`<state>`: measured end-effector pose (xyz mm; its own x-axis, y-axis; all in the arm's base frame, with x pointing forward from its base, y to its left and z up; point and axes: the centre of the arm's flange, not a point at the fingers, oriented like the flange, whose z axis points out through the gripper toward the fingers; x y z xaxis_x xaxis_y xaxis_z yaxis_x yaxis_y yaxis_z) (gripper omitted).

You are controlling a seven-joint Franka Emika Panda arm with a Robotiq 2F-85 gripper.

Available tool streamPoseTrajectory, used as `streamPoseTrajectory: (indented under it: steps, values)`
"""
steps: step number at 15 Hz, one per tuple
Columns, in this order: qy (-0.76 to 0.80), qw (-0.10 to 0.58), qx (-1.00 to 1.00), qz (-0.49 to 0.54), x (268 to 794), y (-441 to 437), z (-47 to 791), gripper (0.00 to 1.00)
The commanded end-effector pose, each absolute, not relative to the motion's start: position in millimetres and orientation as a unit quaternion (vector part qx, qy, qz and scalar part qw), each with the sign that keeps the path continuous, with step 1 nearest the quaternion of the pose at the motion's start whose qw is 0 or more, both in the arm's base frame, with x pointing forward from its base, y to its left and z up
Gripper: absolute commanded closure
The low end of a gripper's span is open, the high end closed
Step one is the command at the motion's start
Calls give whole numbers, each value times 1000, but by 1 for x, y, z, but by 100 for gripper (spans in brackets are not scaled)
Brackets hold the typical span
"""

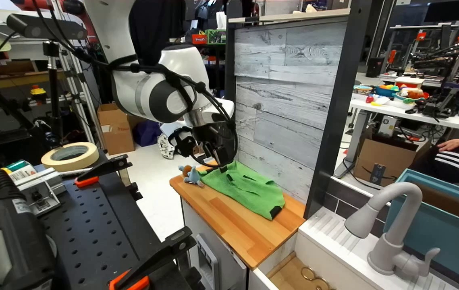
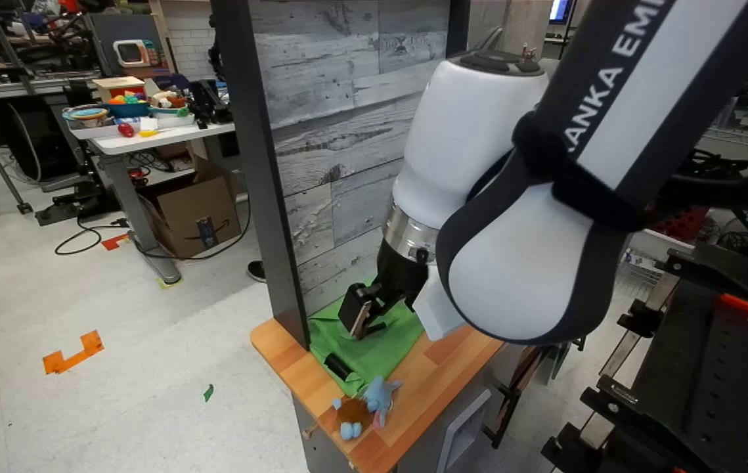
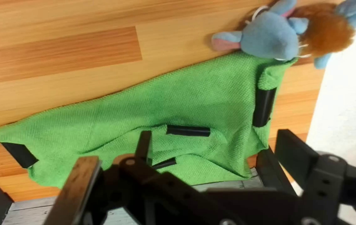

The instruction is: Slide the green cloth to the left

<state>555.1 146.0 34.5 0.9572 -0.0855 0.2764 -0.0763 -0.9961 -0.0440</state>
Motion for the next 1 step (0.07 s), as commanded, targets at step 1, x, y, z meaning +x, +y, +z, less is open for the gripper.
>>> streamPoseTrajectory:
  steps: [1]
  values:
    - [41, 16, -989, -140, 554, 146, 35, 0]
